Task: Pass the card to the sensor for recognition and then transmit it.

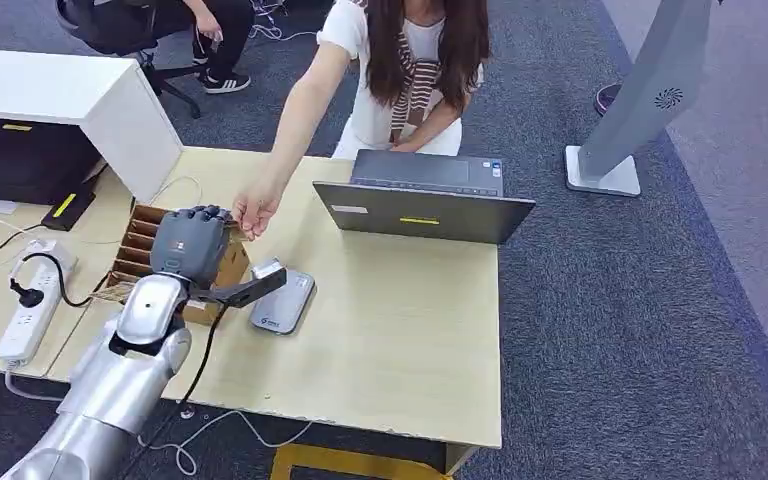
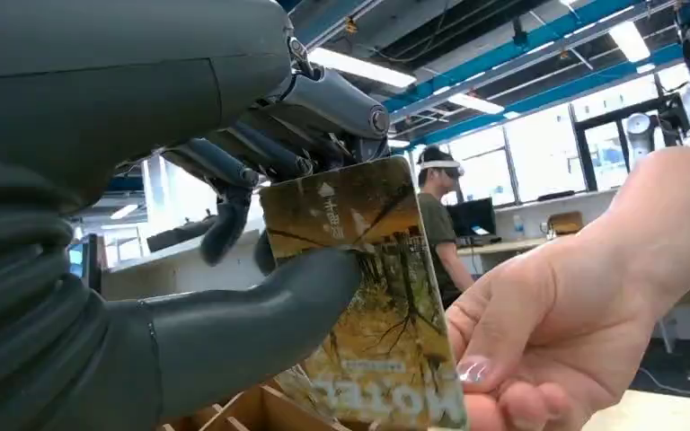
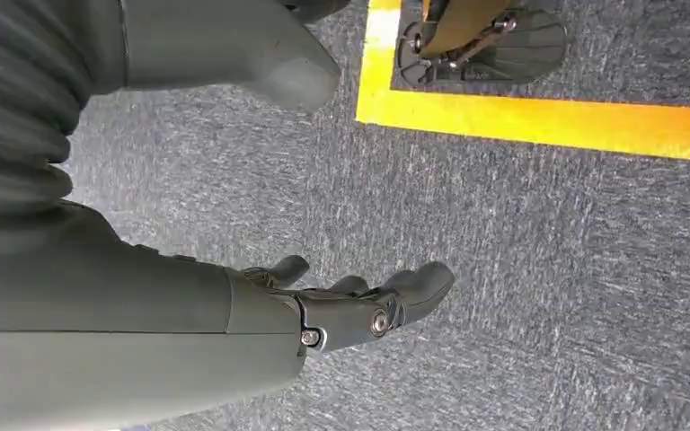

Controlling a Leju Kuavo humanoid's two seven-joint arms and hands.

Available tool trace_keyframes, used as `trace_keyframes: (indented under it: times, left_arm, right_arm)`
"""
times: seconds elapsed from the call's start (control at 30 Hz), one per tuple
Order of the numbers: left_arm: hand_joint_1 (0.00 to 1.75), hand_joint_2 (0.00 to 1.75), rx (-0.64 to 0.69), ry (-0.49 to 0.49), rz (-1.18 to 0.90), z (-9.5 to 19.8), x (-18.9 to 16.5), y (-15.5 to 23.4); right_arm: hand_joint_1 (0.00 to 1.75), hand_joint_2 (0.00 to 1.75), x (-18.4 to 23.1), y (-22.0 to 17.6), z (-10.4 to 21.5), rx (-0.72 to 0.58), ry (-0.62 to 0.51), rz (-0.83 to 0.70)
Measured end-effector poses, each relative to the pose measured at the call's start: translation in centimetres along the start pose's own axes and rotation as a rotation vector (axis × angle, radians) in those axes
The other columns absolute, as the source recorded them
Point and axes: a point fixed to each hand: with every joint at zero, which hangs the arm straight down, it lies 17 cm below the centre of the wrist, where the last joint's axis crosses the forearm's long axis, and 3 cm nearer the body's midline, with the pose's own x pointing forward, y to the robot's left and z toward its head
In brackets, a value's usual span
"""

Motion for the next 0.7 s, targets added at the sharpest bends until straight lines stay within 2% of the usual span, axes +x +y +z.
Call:
trace_keyframes:
  times: [0.3,0.7]
  left_arm:
    - [1.75,1.75,0.016,-0.017,0.051,0.1,1.2,0.1]
    - [1.75,1.75,0.003,-0.045,0.142,2.3,4.7,-1.6]
  right_arm:
    - [0.0,1.75,-0.1,-0.1,0.0,-0.002,0.006,-0.019]
    - [0.0,1.75,-0.1,-0.1,0.0,-0.003,0.008,-0.022]
